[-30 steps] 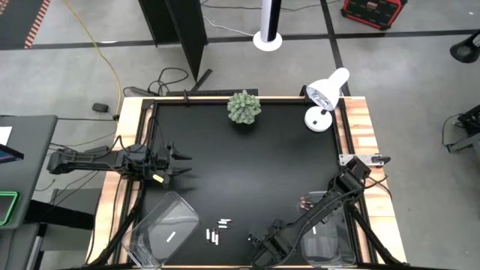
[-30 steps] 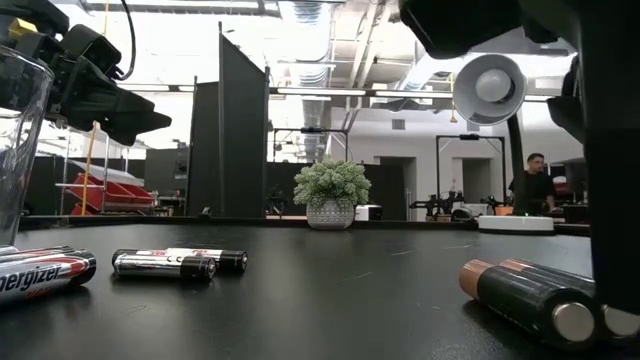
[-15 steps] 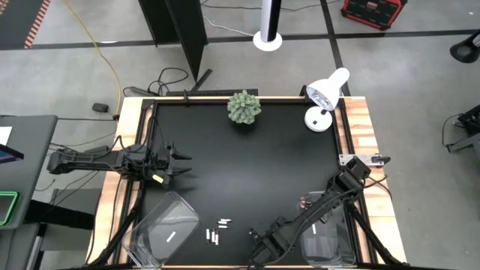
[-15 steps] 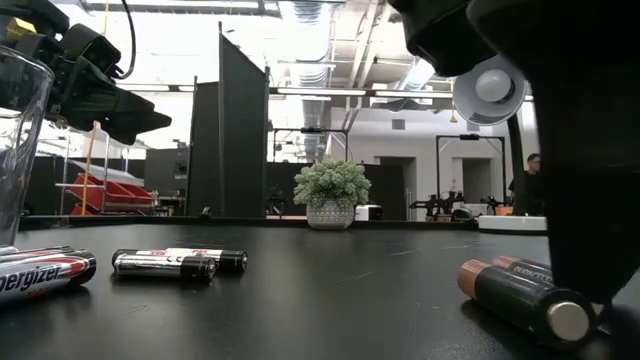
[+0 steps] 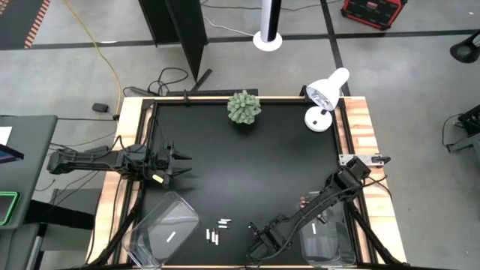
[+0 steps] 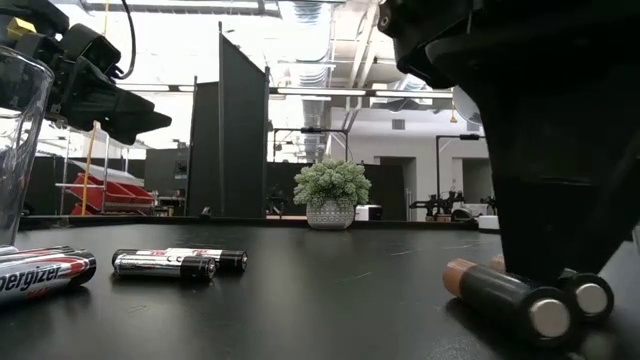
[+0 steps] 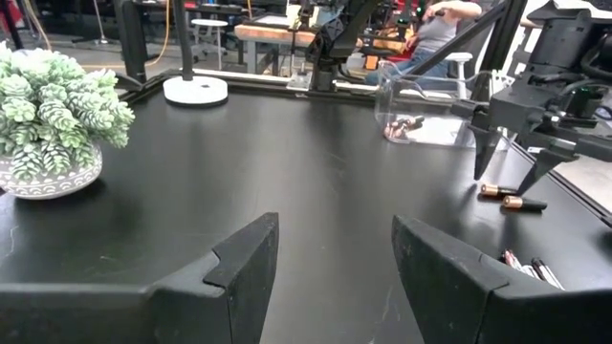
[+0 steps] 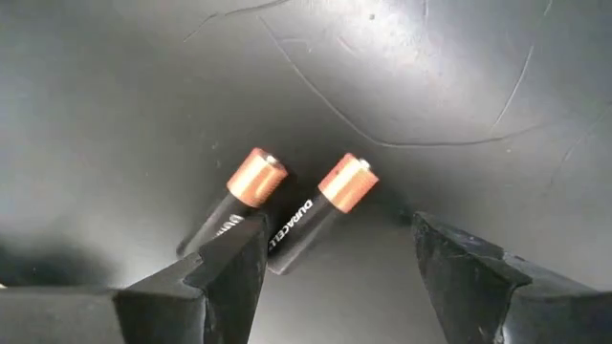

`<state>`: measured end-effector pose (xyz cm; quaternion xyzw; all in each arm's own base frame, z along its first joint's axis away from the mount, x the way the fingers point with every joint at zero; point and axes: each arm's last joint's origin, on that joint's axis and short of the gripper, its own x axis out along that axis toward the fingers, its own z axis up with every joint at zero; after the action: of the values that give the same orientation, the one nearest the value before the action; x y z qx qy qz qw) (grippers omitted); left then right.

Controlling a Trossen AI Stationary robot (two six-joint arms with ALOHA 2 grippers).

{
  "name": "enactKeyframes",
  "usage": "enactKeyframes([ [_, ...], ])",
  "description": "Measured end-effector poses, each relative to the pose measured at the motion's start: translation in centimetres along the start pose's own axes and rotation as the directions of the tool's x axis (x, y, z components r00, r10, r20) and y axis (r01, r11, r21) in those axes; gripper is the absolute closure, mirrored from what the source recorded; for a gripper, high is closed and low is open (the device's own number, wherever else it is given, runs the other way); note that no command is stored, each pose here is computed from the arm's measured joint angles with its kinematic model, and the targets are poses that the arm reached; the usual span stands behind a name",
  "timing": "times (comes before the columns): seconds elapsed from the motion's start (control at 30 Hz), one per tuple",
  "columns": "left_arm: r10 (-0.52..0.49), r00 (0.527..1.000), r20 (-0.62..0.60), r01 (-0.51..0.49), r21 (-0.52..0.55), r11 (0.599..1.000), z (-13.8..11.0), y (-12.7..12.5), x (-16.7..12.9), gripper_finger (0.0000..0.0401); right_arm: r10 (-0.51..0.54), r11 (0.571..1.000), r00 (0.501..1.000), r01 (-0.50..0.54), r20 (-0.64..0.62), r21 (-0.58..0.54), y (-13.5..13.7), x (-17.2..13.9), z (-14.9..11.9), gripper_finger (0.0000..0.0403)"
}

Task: Sort batteries
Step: Put the black battery into the right transparent bin

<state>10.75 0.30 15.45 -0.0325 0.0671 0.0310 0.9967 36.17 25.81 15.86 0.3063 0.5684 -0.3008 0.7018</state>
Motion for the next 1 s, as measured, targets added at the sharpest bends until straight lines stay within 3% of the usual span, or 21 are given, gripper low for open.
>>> enactKeyframes([
  [0.37,0.0,1.0,0.0,0.0,0.018,1.0,0.0,0.0,0.0,0.0201,-0.007,0.997,1.0,0.007,0.0,0.082,-0.1,0.3,0.5,0.0144],
  [1.0,0.0,1.0,0.0,0.0,0.018,1.0,0.0,0.0,0.0,0.0201,-0.03,0.993,0.999,0.033,-0.03,0.114,-0.9,1.4,0.4,0.0355],
])
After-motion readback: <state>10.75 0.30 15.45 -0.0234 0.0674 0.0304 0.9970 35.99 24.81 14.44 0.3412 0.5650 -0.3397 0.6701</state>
